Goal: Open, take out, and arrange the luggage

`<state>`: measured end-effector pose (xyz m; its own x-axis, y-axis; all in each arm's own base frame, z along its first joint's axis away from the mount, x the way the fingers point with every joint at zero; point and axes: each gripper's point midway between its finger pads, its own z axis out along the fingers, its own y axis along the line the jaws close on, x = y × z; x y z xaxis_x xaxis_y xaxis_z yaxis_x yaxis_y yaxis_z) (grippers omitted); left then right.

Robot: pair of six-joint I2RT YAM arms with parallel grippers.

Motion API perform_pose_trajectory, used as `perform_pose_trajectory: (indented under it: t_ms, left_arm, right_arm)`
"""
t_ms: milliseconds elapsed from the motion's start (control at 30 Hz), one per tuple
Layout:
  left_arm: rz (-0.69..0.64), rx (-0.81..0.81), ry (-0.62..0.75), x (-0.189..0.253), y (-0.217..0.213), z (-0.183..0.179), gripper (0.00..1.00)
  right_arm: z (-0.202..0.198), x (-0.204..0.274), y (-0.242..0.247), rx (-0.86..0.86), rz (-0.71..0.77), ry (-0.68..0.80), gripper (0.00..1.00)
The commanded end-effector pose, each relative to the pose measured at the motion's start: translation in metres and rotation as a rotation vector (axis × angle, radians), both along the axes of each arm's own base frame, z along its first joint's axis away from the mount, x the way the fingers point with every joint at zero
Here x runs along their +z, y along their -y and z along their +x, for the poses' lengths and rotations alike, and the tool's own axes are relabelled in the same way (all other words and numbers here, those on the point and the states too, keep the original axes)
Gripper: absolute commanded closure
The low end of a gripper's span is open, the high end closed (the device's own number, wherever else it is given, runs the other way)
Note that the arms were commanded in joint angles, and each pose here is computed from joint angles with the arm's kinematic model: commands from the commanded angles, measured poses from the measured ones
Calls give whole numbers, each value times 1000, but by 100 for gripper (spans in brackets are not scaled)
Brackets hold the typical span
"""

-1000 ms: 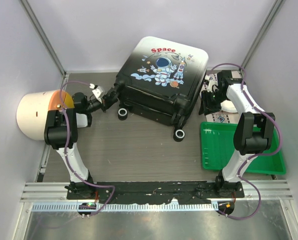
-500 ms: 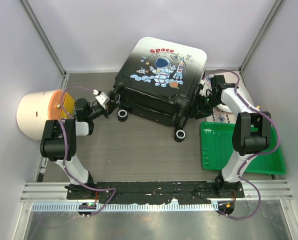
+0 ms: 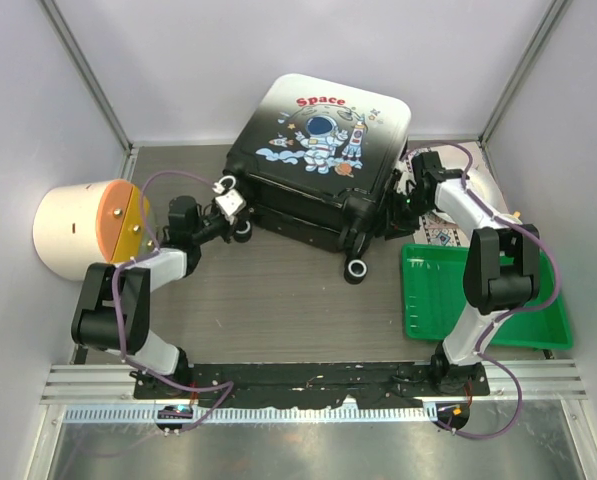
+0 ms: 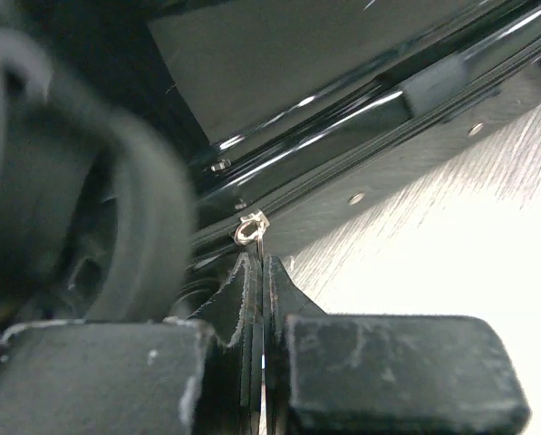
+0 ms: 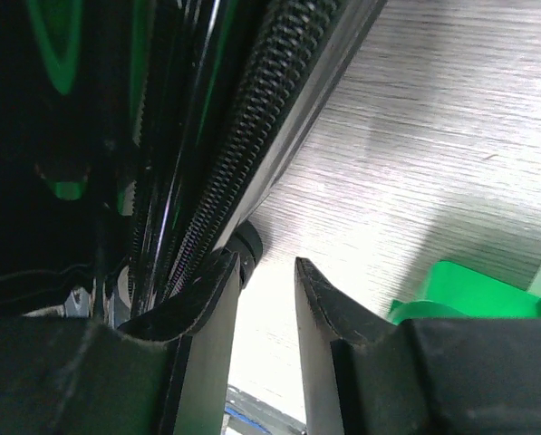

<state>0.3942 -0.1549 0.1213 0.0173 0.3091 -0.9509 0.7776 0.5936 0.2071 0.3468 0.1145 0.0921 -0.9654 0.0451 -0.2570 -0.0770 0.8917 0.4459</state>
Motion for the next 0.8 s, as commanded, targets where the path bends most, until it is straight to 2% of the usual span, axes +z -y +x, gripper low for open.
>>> perform_pose_trajectory:
  t_ms: [0,167,300,567,767]
  left_arm:
    - [-15,-108,-57,19,49,-28,100]
    - [-23,-111,-105,19,78,-51,100]
    - [-136,-51,-159,25,81,-56,100]
    - [-227,-103,-110,32,109,-87,100]
    - [-322,-91,-92,43,158,-114,100]
  right_arm:
    - [3,23,-86,186,172,120,63]
    - [7,28,-124,222,217,148,64]
    - [10,41,-167,238,289,184,64]
    - [21,67,-211,192,390,297,63]
    - [24,74,-224,105,416,341,74]
